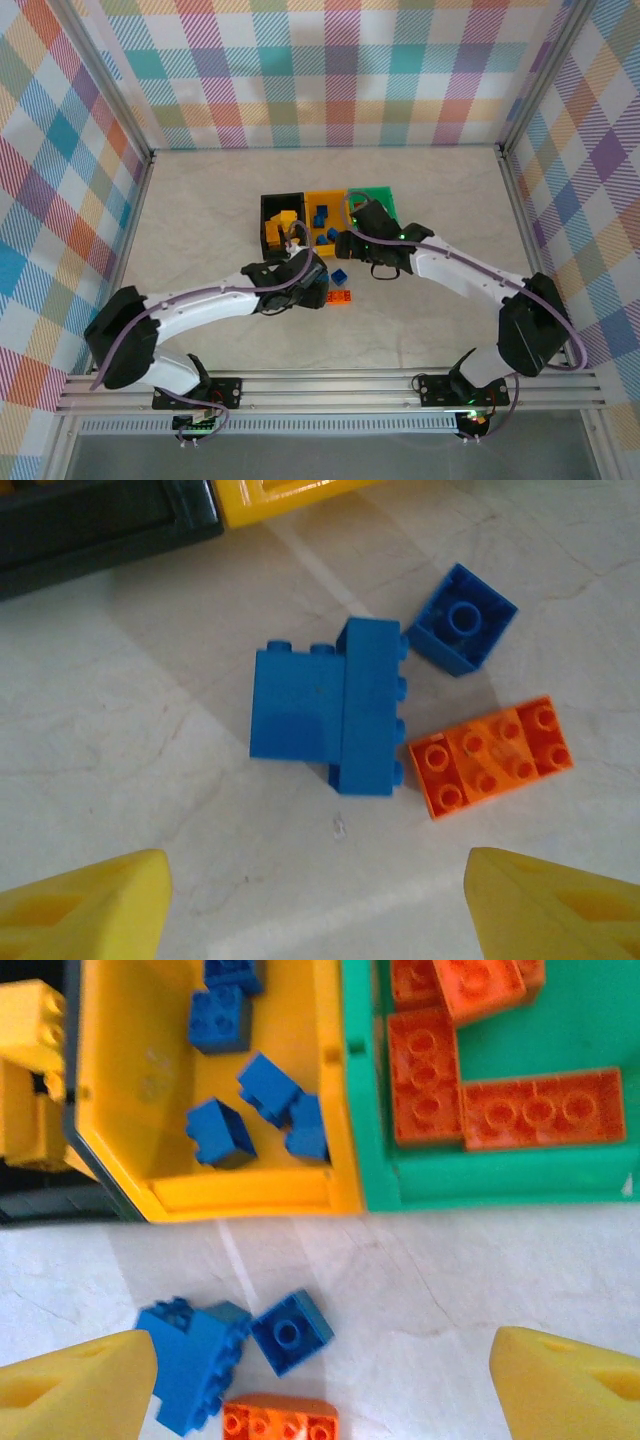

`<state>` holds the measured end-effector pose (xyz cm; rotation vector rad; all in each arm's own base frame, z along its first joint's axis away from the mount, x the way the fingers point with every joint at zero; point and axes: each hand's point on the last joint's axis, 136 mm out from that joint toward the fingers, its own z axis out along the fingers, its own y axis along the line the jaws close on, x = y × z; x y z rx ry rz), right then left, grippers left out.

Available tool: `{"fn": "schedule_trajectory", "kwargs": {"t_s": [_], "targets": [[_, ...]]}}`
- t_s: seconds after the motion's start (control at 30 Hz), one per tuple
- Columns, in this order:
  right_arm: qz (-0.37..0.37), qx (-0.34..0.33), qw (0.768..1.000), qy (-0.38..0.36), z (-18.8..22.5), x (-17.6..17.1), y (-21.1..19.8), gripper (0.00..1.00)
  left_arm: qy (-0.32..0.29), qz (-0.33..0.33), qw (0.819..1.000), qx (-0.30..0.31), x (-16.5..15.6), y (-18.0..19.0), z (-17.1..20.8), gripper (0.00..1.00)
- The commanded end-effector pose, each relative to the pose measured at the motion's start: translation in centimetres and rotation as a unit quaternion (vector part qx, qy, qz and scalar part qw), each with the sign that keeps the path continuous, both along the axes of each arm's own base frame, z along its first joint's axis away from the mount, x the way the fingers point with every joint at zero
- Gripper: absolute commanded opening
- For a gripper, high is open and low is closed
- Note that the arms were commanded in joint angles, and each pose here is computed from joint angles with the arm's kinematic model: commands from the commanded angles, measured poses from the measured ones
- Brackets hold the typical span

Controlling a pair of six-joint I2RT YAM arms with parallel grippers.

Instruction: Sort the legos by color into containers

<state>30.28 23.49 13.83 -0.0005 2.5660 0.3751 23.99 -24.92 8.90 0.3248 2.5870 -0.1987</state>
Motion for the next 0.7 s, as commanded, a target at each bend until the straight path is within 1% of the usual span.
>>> {"fn": "schedule_trajectory", "kwargs": {"t_s": [0.0,0.13,0.27,0.37,0.5,0.57,0.67], "targets": [[-0.008,0.017,1.0,0.0,0.2,-1.1,-0.6,0.87,-0.028,-0.001,0.999,0.03,2.2,-0.3,0.0,0.77],[-0.005,0.02,1.0,0.002,-0.1,-1.8,-1.0,0.87,-0.013,0.009,0.999,0.044,3.5,-0.4,-2.0,0.76],[-0.002,0.02,1.0,0.007,-0.5,-2.2,-1.2,0.87,-0.001,0.038,0.997,0.071,4.3,1.3,-3.8,0.74],[-0.006,0.022,1.0,0.018,-1.0,-2.8,-1.5,0.87,0.015,0.066,0.994,0.083,3.8,3.4,-4.8,0.67],[-0.008,0.001,0.999,0.047,-3.2,-4.2,-2.1,0.87,0.017,0.077,0.994,0.075,2.1,5.2,-4.6,0.66],[0.003,-0.012,0.998,0.063,-4.7,-4.8,-2.0,0.88,0.017,0.08,0.995,0.055,1.2,5.7,-3.8,0.7],[0.069,-0.008,0.996,0.062,-5.7,-5.8,0.7,0.89,0.018,0.074,0.997,-0.003,0.0,5.1,-1.8,0.79]]}}
